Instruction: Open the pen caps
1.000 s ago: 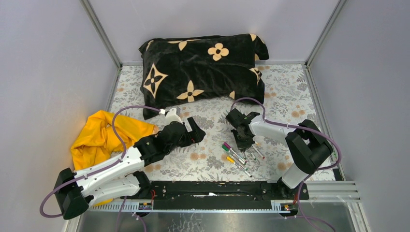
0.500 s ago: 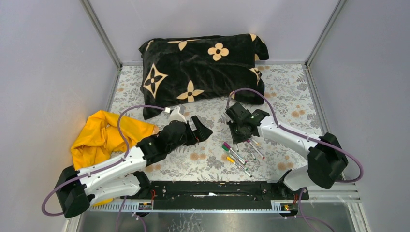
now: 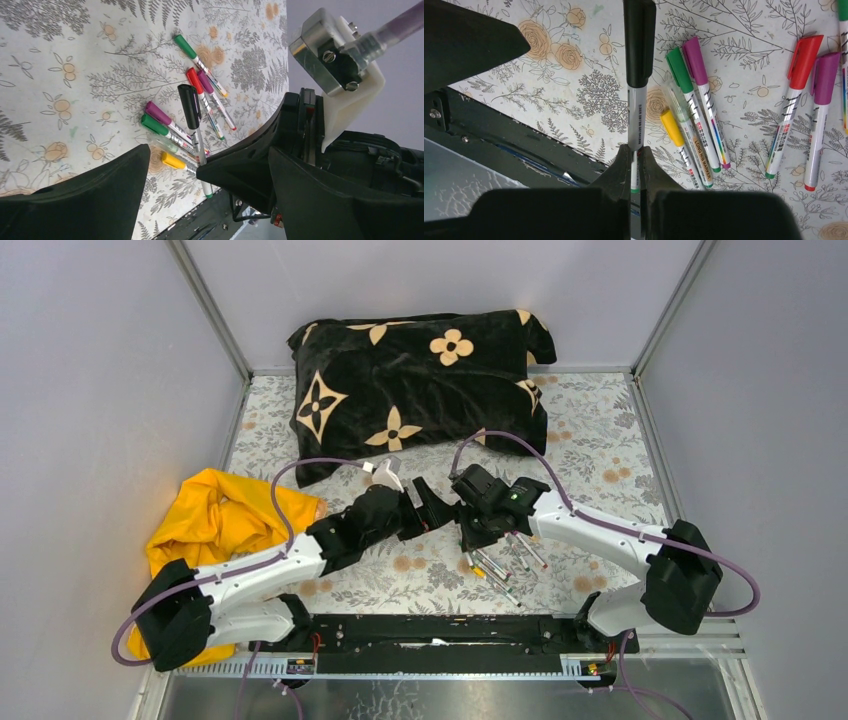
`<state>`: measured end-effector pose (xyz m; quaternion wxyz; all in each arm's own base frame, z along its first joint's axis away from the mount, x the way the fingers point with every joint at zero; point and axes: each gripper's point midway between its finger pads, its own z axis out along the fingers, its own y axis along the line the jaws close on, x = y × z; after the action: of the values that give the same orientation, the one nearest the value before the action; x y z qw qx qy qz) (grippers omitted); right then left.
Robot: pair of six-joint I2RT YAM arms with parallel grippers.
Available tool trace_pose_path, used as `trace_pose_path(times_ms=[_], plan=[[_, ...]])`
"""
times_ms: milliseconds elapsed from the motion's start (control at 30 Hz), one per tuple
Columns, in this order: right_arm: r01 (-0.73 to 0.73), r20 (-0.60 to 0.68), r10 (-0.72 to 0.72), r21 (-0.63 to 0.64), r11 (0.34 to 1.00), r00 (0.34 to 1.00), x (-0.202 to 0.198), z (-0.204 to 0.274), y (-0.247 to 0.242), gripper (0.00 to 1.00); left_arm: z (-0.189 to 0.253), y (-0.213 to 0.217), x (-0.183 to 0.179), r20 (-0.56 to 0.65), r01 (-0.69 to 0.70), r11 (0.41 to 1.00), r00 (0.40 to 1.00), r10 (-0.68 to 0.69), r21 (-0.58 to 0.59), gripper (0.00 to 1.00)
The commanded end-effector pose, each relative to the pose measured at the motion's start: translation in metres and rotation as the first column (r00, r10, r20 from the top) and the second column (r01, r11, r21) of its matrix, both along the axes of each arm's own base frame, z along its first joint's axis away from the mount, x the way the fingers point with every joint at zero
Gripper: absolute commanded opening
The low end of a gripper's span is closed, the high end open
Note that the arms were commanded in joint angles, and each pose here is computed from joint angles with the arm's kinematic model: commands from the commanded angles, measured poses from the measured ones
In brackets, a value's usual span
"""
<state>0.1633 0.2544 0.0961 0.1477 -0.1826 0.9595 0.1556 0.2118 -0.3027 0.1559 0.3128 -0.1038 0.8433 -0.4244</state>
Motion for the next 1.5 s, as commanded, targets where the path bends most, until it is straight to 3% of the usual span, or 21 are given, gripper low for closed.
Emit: trace_pose_path(times_ms=[0, 433, 833, 1167, 1467], plan=[[-0.050, 0.039, 0.045, 0.138, 0.989, 0.998, -0.003, 0.032, 0.036, 0.00, 0.005, -0.012, 0.007, -0.006, -0.001, 0.996, 1.000, 0.001, -0.089, 0.93], [-0.047, 0.066, 0.035, 0.195, 0.980, 0.997, -0.006, 0.048, 0.043, 0.00, -0.024, 0.010, 0.010, -0.082, -0.082, 0.988, 0.994, 0.072, -0.132, 0.86], [-0.045, 0.069, 0.030, 0.223, 0.974, 0.997, -0.009, 0.057, 0.043, 0.00, -0.020, 0.032, 0.009, -0.063, -0.129, 0.981, 0.991, 0.121, -0.145, 0.85], [-0.067, 0.052, 0.057, 0.218, 0.974, 0.997, -0.016, 0.053, 0.049, 0.00, -0.007, 0.025, 0.013, -0.040, -0.109, 0.977, 0.994, 0.103, -0.183, 0.85], [-0.100, 0.040, 0.093, 0.221, 0.970, 0.995, -0.020, 0.050, 0.064, 0.00, -0.004, 0.016, 0.012, -0.042, -0.074, 0.976, 0.997, 0.067, -0.207, 0.77]])
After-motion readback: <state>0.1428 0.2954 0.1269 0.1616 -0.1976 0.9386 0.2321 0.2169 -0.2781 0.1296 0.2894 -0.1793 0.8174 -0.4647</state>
